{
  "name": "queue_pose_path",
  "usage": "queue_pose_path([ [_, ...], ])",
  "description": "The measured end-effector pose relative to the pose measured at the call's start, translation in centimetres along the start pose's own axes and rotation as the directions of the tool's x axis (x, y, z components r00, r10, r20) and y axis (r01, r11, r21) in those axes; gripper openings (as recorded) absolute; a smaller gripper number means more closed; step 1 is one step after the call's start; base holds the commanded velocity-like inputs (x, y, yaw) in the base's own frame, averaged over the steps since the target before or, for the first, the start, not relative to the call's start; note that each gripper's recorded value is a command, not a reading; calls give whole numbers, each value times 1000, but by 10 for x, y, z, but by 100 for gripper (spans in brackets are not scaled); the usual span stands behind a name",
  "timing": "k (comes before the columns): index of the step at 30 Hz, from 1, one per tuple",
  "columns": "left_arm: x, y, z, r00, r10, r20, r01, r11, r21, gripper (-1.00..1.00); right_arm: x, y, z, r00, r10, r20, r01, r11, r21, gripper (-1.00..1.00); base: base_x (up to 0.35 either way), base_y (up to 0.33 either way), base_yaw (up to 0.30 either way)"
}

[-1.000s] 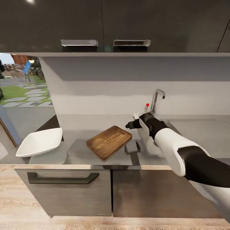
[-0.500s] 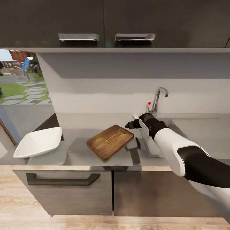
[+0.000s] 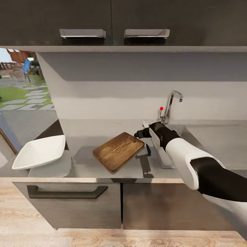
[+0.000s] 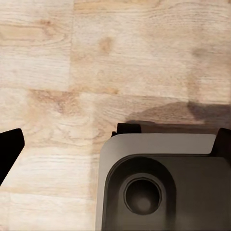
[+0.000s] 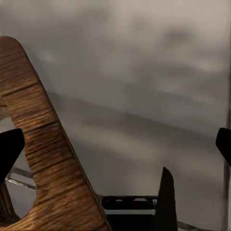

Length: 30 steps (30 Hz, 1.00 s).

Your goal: In the kitchen, take the Vidalia onion out of the sink, dice it on the chopping board with the paring knife, put the diced onion into the bowl on the countertop, then place both the paring knife and the chopping board into the sink.

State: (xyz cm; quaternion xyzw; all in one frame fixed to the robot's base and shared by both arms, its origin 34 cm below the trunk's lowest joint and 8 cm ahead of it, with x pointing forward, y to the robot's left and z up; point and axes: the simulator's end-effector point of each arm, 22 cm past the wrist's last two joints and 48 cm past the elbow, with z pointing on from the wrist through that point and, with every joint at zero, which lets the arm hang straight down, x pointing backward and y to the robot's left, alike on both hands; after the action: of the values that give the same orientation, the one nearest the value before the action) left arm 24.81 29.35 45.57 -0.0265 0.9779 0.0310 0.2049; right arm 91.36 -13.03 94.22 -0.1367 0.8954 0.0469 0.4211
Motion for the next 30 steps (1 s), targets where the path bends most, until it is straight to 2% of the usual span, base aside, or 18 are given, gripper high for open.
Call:
queue_pose_path([
  [10,5,0,-1,1000,0,-10,0,1000,0,100,8,9,6,1000,-12,4,12,1000,-10,100,0,0,0],
  [20,7,-1,-2,1000,0,-17,0,1000,1,100,7,22,7,998,-67,1,67,998,-4,100,0,0,0],
  [30,8,-1,-2,1000,0,-17,0,1000,1,100,7,24,7,998,-70,1,70,998,-5,100,0,0,0],
])
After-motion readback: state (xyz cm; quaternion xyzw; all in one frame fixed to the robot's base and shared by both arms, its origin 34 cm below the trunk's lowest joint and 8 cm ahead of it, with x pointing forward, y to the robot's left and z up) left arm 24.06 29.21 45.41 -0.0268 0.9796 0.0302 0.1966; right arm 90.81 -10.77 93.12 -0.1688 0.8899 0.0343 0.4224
